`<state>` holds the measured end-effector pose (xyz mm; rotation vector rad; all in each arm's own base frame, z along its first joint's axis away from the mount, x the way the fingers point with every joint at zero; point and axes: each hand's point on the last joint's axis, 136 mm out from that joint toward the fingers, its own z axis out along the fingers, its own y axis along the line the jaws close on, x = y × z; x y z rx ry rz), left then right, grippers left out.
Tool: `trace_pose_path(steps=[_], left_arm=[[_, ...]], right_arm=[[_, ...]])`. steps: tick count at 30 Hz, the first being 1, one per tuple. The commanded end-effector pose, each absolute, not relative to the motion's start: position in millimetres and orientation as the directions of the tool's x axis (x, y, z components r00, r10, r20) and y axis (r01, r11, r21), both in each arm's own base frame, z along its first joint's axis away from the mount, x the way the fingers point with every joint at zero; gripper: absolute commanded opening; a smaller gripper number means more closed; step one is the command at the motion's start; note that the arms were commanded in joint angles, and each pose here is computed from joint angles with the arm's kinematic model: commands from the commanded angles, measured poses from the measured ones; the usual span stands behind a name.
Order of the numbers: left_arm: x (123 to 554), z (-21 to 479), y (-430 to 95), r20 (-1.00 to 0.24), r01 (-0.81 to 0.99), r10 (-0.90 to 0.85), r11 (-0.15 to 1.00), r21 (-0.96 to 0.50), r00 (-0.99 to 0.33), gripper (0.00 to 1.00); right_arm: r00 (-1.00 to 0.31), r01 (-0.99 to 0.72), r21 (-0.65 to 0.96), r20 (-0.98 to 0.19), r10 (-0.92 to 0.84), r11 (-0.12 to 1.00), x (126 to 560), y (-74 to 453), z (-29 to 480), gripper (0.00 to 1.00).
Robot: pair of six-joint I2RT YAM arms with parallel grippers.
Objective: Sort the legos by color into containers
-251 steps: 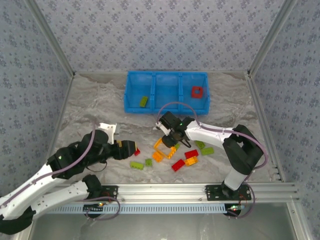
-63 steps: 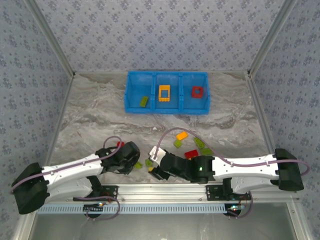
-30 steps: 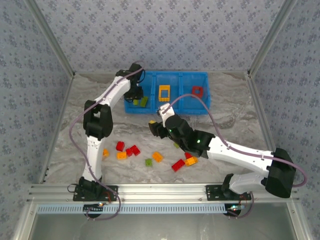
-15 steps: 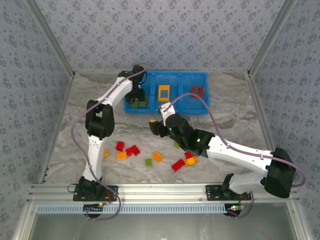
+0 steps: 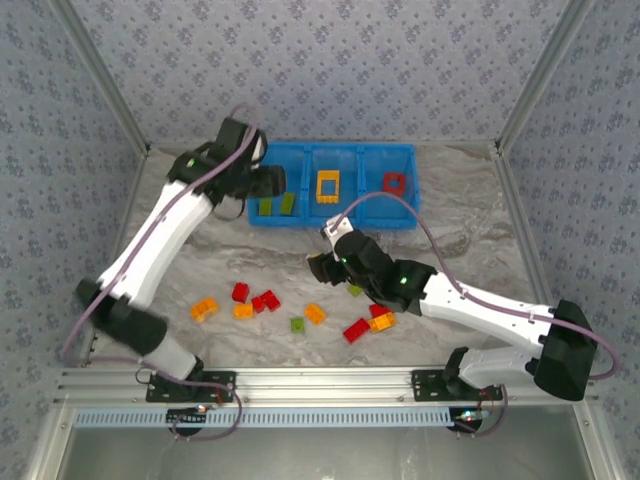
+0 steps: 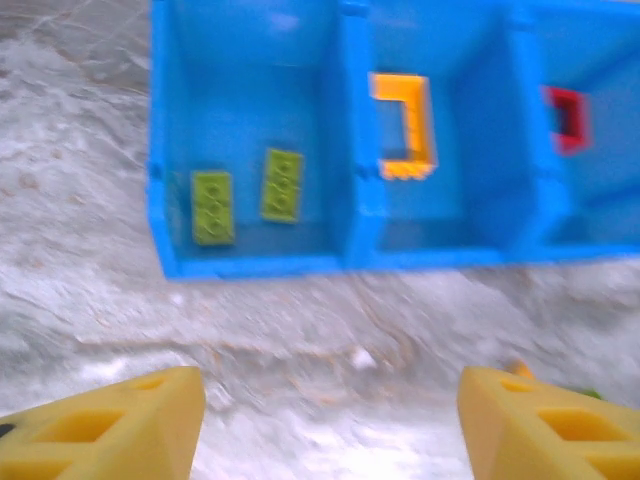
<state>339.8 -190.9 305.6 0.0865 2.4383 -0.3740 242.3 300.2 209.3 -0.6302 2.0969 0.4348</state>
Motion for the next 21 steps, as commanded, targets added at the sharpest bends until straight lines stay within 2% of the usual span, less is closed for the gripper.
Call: trace_pose_path(steps=[1, 6, 10, 15, 21], left_arm=[[276.5, 304.1, -204.9, -0.605, 0.264, -0.005, 0.897, -0.355, -0.797, 0.72], [183.5, 293.8, -222.2, -0.596, 0.418, 0.031, 0.741, -0.526, -0.803, 0.75], [137.7, 273.2, -210.1, -0.574, 0.431, 0.023, 0.684, -0.588, -0.819, 0.77], [120.5, 257.8, -186.1, -0.547, 0.381, -0.023, 0.694, -0.611, -0.837, 0.77], [122.6, 262.6, -183.9, -0.561, 0.382, -0.035, 0.698, -0.606, -0.827, 0.77]], right_arm=[[-0.586, -0.639, 0.091, -0.702, -0.406, 0.764, 212.9, 303.4, 167.1, 0.66], [-0.664, -0.69, 0.143, -0.515, -0.542, 0.709, 176.3, 315.9, 114.7, 0.7], [-0.686, -0.695, 0.137, -0.42, -0.594, 0.706, 167.7, 323.1, 85.1, 0.72], [-0.705, -0.687, 0.119, -0.348, -0.618, 0.717, 171.7, 329.7, 59.2, 0.71], [-0.726, -0.668, 0.083, -0.292, -0.623, 0.74, 178.3, 325.5, 38.0, 0.7]])
